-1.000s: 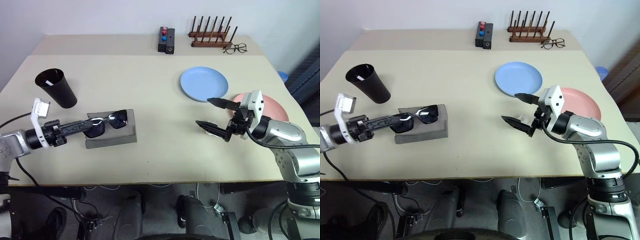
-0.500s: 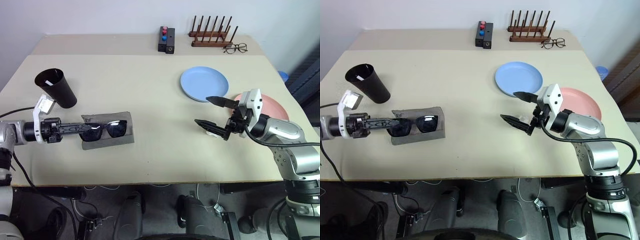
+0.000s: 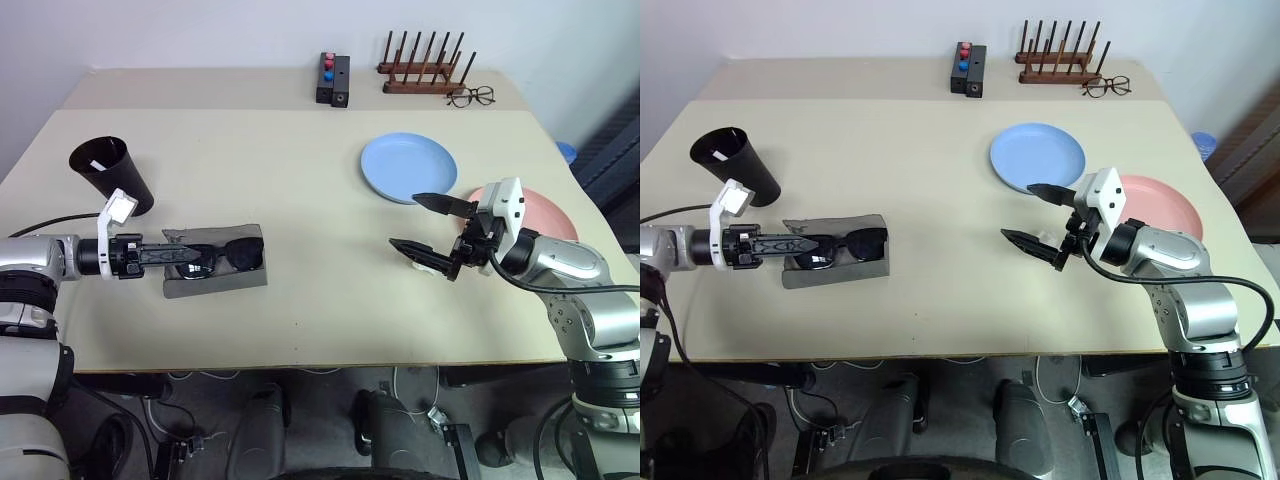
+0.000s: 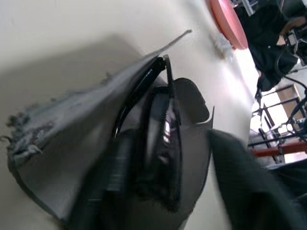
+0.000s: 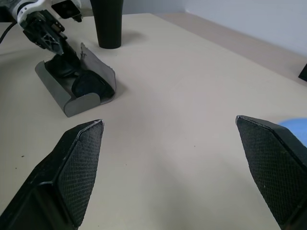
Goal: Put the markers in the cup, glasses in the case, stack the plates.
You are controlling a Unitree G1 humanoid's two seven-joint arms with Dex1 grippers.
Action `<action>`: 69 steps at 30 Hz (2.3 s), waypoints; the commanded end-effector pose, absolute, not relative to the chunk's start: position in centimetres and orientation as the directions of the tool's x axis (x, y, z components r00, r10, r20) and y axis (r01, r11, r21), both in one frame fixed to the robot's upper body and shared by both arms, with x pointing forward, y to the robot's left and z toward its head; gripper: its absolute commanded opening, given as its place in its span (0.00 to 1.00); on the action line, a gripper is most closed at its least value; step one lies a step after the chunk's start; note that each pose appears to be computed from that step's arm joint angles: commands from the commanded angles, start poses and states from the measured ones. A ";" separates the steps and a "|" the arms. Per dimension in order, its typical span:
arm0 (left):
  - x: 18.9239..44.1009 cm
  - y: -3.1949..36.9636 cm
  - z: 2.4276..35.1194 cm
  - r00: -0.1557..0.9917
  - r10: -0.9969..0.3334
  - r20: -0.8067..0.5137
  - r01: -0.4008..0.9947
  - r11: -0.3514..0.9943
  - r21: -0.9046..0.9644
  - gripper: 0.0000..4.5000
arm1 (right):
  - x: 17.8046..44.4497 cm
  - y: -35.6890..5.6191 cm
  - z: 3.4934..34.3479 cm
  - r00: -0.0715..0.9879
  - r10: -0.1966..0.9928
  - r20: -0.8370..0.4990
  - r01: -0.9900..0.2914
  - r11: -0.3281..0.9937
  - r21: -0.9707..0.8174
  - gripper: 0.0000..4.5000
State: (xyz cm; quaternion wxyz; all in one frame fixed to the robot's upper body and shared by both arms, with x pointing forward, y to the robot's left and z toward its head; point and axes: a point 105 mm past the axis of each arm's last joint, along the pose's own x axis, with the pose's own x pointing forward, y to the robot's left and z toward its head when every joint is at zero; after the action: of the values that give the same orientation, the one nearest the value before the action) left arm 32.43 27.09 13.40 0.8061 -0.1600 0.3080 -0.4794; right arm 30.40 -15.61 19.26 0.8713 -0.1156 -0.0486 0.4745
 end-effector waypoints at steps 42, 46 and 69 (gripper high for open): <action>35.4 24.0 24.0 0.397 -0.874 -0.280 0.917 0.361 0.172 0.97 | 30.3 -15.4 20.6 0.538 0.843 0.007 -0.805 0.516 -0.294 1.00; 37.0 24.0 24.8 0.482 -0.849 -0.217 0.867 0.426 0.260 0.92 | 30.4 -15.3 20.6 0.537 0.844 0.010 -0.805 0.515 -0.295 1.00; 37.4 24.4 15.4 0.417 -0.719 -0.556 0.909 0.325 0.262 0.01 | 30.2 -15.6 20.6 0.546 0.837 0.016 -0.797 0.525 -0.299 1.00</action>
State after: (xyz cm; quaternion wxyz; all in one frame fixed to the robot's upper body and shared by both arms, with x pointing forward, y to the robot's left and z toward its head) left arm 37.81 24.28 15.11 0.8017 0.2835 0.1694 -0.4981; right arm 30.53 -15.57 19.42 0.8721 -0.1206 -0.0524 0.4714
